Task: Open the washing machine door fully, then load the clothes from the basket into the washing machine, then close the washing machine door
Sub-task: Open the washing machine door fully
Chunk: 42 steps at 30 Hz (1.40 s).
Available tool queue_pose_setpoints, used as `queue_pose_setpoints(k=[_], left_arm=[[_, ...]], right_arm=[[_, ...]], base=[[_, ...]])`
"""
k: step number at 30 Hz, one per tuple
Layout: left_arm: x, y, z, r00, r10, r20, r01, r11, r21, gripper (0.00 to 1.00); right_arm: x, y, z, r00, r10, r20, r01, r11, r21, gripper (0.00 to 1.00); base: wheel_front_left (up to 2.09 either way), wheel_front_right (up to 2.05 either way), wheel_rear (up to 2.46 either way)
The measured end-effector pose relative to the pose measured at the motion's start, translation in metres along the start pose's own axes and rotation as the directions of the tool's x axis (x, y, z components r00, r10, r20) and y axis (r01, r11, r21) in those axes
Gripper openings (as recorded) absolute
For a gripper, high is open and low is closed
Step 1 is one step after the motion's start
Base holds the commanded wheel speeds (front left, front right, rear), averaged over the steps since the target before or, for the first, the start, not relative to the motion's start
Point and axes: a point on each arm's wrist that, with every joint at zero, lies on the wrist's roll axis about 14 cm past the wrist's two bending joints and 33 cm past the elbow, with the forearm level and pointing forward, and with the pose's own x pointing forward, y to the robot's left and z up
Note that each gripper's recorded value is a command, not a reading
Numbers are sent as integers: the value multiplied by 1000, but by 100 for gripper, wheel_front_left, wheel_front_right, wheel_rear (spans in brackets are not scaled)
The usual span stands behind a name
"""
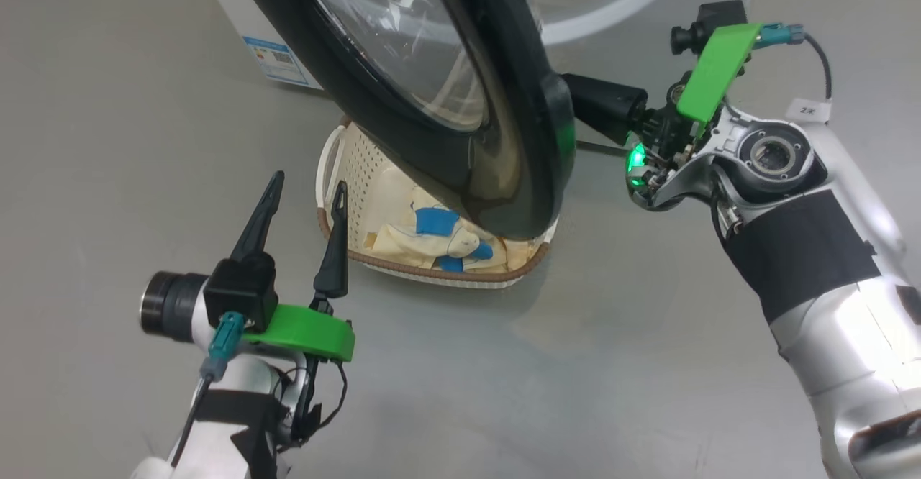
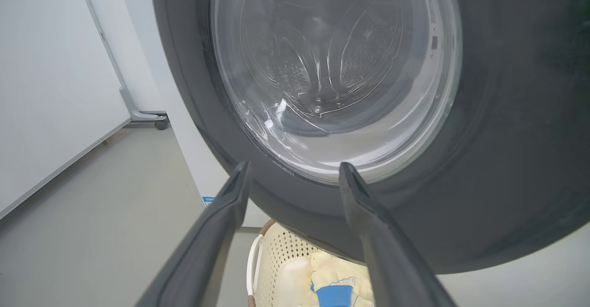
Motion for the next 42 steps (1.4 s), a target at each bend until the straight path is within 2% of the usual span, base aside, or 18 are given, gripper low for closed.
queue_pose_setpoints(k=[12,22,27,32,35,38,39,40,42], left_arm=[[-8,1,1,1000,6,-4,-6,1000,3,100],[-11,1,-1,1000,9,-12,-9,1000,2,100],[-12,0,0,1000,7,-11,-7,1000,2,100],[-12,-2,1,1000,5,-8,-5,1000,2,100],[-11,-3,2,1000,3,-5,-3,1000,3,100],[-11,-4,2,1000,1,-4,-1,1000,3,100],[-11,-3,2,1000,5,-4,-5,1000,2,100],[-10,-2,3,1000,11,-3,-11,1000,3,100],[-11,-1,3,1000,14,-1,-14,1000,4,100]], right_arm=[[13,21,-62,987,73,-145,-75,997,-5,0],[21,25,-86,980,96,-177,-92,995,31,0],[21,22,-75,993,81,-88,-78,996,38,0],[13,15,-44,994,51,92,-56,997,53,0],[0,10,-20,973,32,228,-47,997,60,0],[-22,-4,13,915,-28,402,18,999,28,0],[-30,-8,23,891,-44,451,38,999,23,12],[-39,-11,32,866,-58,496,60,998,12,44],[-54,-12,44,822,-69,565,90,996,-10,72]], base=[[0,0,0],[0,0,0],[0,0,0],[0,0,0],[0,0,0],[0,0,0],[0,0,0],[0,0,0],[0,0,0]])
